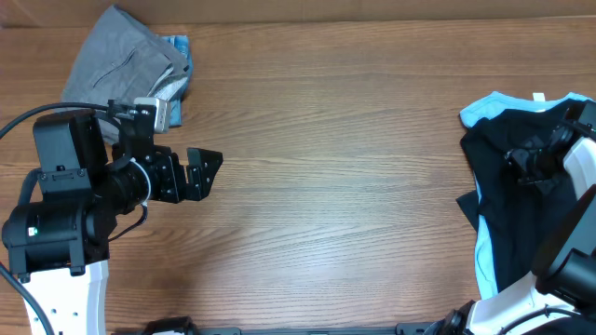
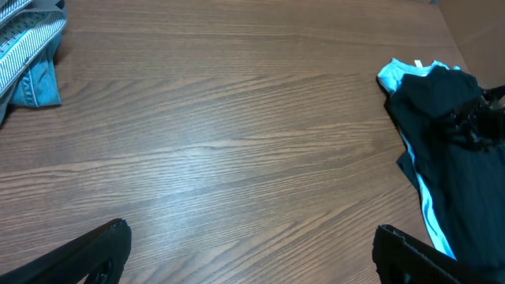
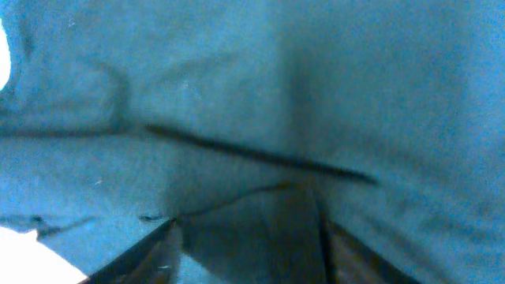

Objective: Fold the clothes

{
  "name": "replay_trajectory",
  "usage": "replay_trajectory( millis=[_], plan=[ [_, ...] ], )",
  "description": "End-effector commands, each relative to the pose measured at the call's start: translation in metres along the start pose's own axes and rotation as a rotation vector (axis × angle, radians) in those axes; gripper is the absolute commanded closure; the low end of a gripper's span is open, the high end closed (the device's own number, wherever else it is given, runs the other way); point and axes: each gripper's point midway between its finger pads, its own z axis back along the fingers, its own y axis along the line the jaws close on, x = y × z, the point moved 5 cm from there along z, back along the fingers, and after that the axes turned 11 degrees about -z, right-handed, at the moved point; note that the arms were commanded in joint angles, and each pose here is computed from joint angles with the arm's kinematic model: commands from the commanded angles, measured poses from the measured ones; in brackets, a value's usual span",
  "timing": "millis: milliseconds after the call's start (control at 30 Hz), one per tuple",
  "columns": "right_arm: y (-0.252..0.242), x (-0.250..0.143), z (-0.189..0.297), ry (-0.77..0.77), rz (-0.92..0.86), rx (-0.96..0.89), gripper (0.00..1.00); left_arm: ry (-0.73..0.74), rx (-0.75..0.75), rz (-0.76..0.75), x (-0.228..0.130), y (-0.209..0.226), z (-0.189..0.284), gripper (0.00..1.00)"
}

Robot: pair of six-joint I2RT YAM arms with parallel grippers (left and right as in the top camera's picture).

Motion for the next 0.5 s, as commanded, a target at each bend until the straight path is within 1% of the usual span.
replay_trajectory(
  millis=[0, 67, 167, 300, 400, 467],
  plan=[
    [0.015, 0.001, 0.008, 0.029, 0.052, 0.105, 0.82, -0.020, -0.019, -0.039, 0.006, -0.005, 0.003, 0.00],
    [0.031, 0.001, 0.027, 0.059, 0.109, 0.200, 0.96, -0.020, -0.019, -0.039, 0.006, -0.005, 0.003, 0.00],
    [0.050, 0.009, 0.072, 0.022, 0.148, 0.290, 0.96, -0.020, -0.019, -0.039, 0.006, -0.005, 0.003, 0.01],
    [0.072, 0.011, 0.148, -0.094, 0.210, 0.379, 0.96, -0.027, -0.018, -0.037, 0.007, -0.005, 0.003, 0.06],
    [0.090, -0.003, 0.207, -0.189, 0.281, 0.477, 0.96, -0.040, -0.022, -0.040, 0.010, -0.005, 0.004, 0.08],
    [0.104, -0.022, 0.242, -0.228, 0.368, 0.566, 0.96, -0.060, -0.040, -0.050, 0.013, -0.008, 0.005, 0.10]
  ],
)
